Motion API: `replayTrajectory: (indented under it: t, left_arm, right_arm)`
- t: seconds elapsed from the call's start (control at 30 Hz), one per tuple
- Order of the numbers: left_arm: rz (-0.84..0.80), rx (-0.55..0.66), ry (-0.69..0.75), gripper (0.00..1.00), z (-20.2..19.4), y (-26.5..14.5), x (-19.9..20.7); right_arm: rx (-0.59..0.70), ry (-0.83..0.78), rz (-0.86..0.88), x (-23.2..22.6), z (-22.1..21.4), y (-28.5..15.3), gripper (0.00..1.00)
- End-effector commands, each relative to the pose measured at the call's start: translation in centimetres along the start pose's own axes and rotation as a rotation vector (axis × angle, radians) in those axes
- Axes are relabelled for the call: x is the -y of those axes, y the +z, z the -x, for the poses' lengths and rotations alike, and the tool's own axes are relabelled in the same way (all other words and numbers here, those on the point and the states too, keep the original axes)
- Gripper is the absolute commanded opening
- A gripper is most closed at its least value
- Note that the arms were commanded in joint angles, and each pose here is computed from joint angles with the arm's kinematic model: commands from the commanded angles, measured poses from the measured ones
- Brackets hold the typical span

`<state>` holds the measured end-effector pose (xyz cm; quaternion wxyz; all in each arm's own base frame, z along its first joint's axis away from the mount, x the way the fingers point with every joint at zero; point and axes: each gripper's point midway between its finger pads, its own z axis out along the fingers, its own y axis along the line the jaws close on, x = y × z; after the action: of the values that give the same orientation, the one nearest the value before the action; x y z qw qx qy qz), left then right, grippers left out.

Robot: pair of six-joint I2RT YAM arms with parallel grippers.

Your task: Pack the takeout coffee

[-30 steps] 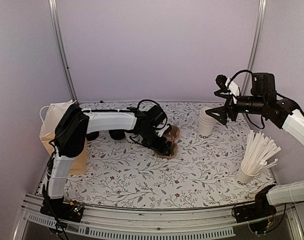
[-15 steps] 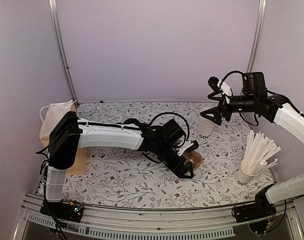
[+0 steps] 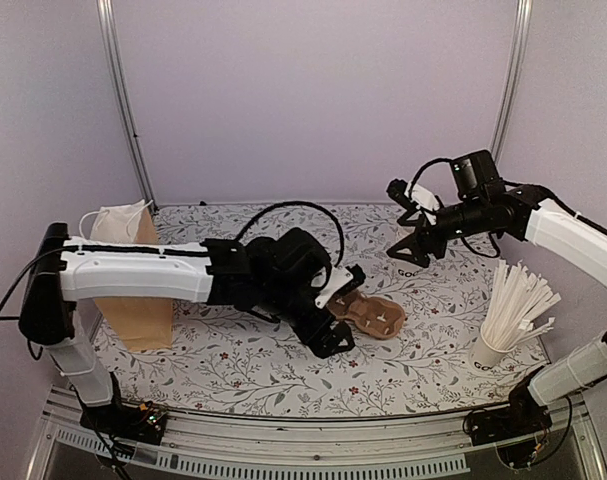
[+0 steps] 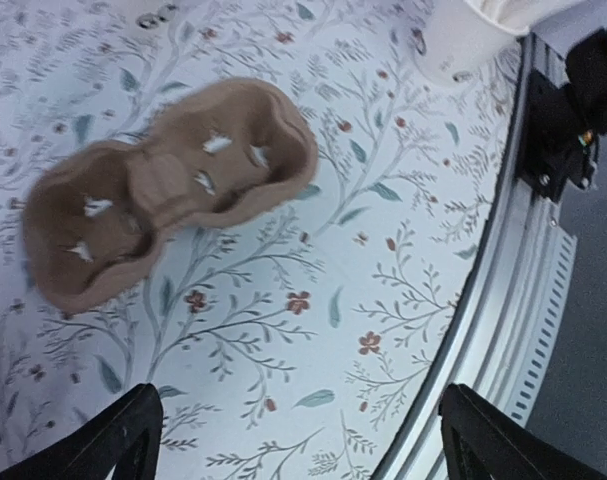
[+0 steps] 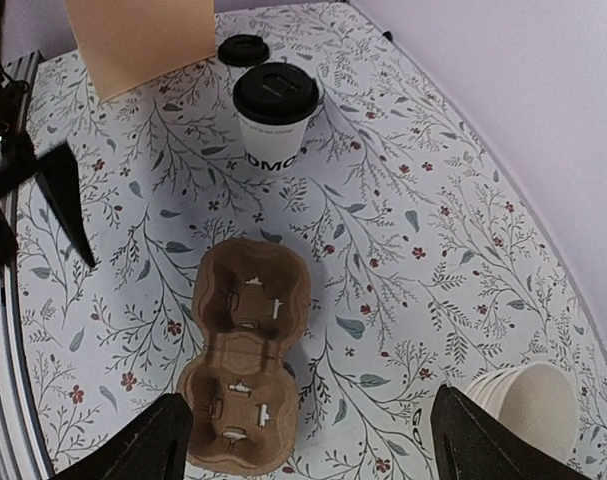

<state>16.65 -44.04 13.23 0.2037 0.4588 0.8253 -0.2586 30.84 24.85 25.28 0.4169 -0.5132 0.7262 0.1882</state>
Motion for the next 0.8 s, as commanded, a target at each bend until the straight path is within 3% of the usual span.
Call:
replayTrajectory:
  t: [0.0, 0.1, 0.2, 0.4, 0.57, 0.77]
  left_arm:
    - [0.434, 0.158, 0.024, 1.00, 2.1, -6.1, -7.5]
    - [0.492, 0.243, -0.025, 1.00, 2.8, -8.6, -8.8]
    - [0.435, 0.314, -0.061, 1.00, 3.8, -8.9, -8.0]
    - [0.462, 0.345, -0.145, 1.00, 4.4, -9.7, -8.3]
    - [0.459, 0.413, -0.184, 0.98, 4.2, -11.3, -8.4]
    - [0.473, 0.396, -0.186, 0.98, 3.3, -11.1, -8.7]
  right_arm:
    - [-0.157, -0.025, 0.082, -3.5, -0.8, 2.2, 0.84]
    - [-0.250, -0.019, 0.164, -6.1, -1.8, 4.5, 0.81]
    - [-0.330, 0.009, 0.191, -7.2, -2.9, 6.6, 0.79]
    - [-0.479, 0.155, 0.193, -7.3, -6.3, 10.5, 0.75]
    - [-0.557, 0.187, 0.175, -7.0, -8.4, 12.2, 0.72]
    - [-0.601, 0.189, 0.173, -6.8, -9.6, 13.5, 0.68]
